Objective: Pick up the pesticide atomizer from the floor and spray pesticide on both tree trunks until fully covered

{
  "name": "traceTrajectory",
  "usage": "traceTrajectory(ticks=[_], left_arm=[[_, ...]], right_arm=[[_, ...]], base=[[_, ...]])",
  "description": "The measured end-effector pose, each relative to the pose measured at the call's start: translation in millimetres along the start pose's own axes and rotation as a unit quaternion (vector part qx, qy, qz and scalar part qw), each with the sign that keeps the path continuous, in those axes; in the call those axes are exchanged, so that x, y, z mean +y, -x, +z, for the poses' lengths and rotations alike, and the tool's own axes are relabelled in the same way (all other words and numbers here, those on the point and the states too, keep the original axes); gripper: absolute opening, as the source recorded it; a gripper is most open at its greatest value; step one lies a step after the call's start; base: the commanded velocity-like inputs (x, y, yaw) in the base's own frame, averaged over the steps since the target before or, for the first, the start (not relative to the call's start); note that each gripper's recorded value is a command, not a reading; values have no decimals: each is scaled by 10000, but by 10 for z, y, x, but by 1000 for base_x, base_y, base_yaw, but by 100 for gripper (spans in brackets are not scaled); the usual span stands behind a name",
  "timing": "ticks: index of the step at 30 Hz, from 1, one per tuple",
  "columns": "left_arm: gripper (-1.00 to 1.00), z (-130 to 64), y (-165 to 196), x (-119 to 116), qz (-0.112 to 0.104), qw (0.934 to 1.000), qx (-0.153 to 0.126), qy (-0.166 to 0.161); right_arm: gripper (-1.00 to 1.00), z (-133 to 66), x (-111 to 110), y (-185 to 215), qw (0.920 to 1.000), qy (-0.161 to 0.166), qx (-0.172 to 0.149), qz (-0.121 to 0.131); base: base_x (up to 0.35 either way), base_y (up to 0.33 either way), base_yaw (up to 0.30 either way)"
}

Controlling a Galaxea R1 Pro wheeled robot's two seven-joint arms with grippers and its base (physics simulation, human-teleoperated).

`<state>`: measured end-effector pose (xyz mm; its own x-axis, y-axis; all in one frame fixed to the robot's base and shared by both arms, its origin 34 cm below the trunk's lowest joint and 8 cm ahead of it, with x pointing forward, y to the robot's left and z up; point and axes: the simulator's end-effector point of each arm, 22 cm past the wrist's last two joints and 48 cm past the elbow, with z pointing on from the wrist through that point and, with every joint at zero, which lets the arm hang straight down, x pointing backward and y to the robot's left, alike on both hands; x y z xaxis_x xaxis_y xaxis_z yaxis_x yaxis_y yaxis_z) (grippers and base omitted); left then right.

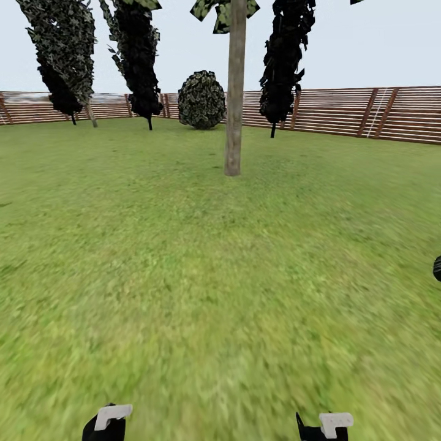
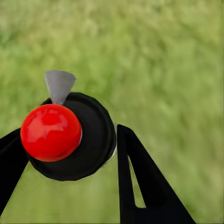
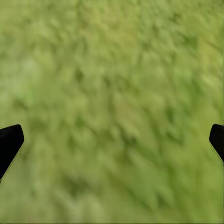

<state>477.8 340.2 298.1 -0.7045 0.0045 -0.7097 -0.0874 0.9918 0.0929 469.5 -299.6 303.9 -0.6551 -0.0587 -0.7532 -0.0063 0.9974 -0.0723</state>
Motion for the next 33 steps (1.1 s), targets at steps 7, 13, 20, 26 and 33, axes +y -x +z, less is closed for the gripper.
traceTrajectory(ticks=[7, 13, 20, 26, 33], left_arm=[[-100, 0, 0, 0, 0, 10000, 0, 1], [-100, 0, -1, 1, 0, 10000, 2, 2], [-100, 0, -3, 2, 0, 10000, 8, 5], [-100, 0, -3, 2, 0, 10000, 8, 5], [-100, 0, -4, 2, 0, 10000, 9, 5]], right_arm=[[100, 0, -1, 0, 10000, -2, 0, 0], [100, 0, -3, 0, 10000, -6, 0, 0], [100, -12, 4, -46, 10000, -2, 51, 3], [100, -12, 9, -49, 10000, 4, 54, 5], [100, -13, 9, -50, 10000, 3, 56, 5]], base=[[339, 0, 0], [339, 0, 0], [338, 0, 0], [339, 0, 0], [339, 0, 0]])
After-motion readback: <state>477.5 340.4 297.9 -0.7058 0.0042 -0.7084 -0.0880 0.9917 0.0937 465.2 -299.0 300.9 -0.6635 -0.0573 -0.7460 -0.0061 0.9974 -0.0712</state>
